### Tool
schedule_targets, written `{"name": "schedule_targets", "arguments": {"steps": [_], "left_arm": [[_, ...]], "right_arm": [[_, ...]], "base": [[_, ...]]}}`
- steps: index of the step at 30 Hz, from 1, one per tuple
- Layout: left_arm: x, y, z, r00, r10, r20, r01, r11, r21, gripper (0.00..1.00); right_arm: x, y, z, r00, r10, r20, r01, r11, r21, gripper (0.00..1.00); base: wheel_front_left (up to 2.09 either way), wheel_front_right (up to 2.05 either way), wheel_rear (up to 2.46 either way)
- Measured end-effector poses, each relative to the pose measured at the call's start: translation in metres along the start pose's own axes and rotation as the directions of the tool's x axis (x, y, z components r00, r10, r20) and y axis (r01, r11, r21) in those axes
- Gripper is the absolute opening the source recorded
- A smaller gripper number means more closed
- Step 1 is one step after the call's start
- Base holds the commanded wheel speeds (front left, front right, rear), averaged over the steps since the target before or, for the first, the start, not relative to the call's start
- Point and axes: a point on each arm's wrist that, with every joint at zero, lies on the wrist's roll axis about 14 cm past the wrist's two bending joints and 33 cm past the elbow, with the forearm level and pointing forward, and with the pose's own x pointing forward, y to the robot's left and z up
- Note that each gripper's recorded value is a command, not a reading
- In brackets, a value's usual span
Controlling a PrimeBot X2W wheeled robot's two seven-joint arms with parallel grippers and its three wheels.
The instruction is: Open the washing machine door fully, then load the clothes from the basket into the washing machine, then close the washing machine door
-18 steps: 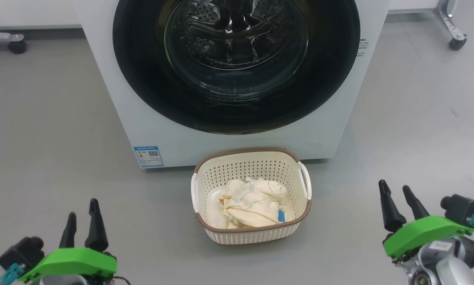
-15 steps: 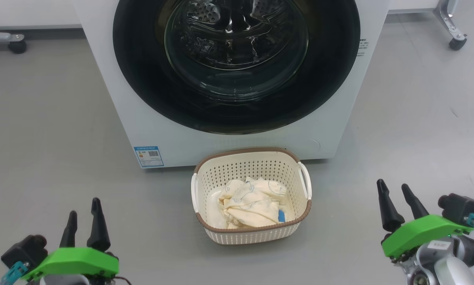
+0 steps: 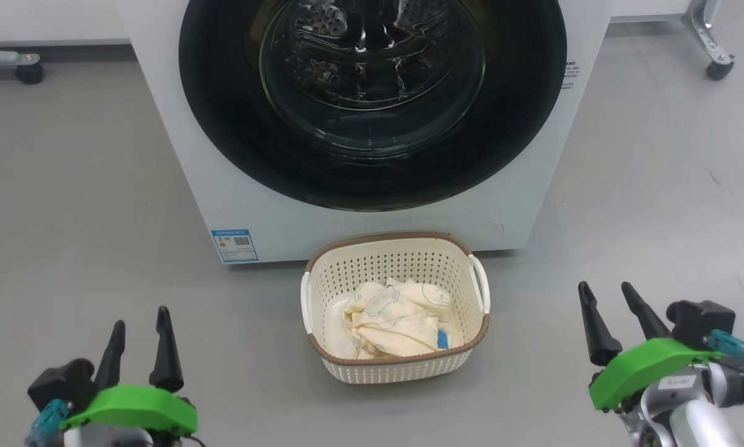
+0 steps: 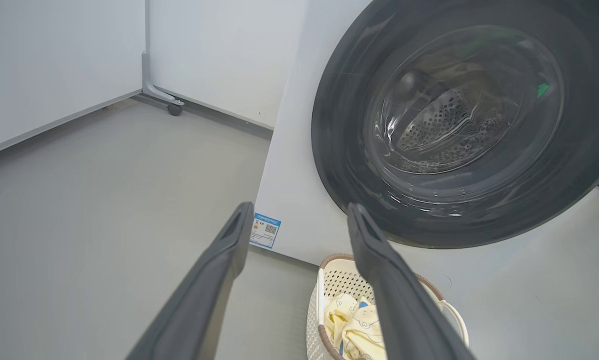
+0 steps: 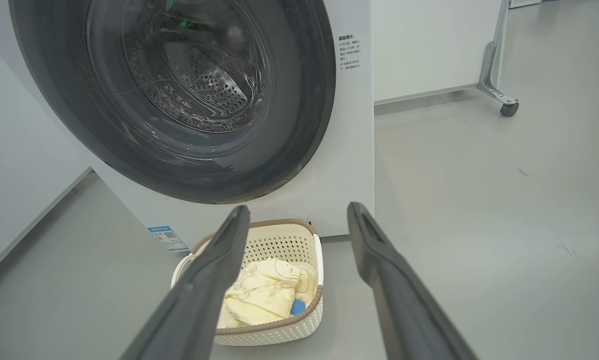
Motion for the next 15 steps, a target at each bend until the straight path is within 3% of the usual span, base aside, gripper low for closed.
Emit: {"name": "schedule_targets", "arguments": {"steps": [15], "left_arm": [[0.002, -0.013, 0.002, 0.997, -0.075, 0.008, 0.072, 0.980, 0.185, 1.00]], "right_arm": [[0.000, 0.005, 0.009, 0.999, 0.028, 0.029, -0.021, 0.981, -0.194, 1.00]], "base": [[0.00, 0.00, 0.00]]}}
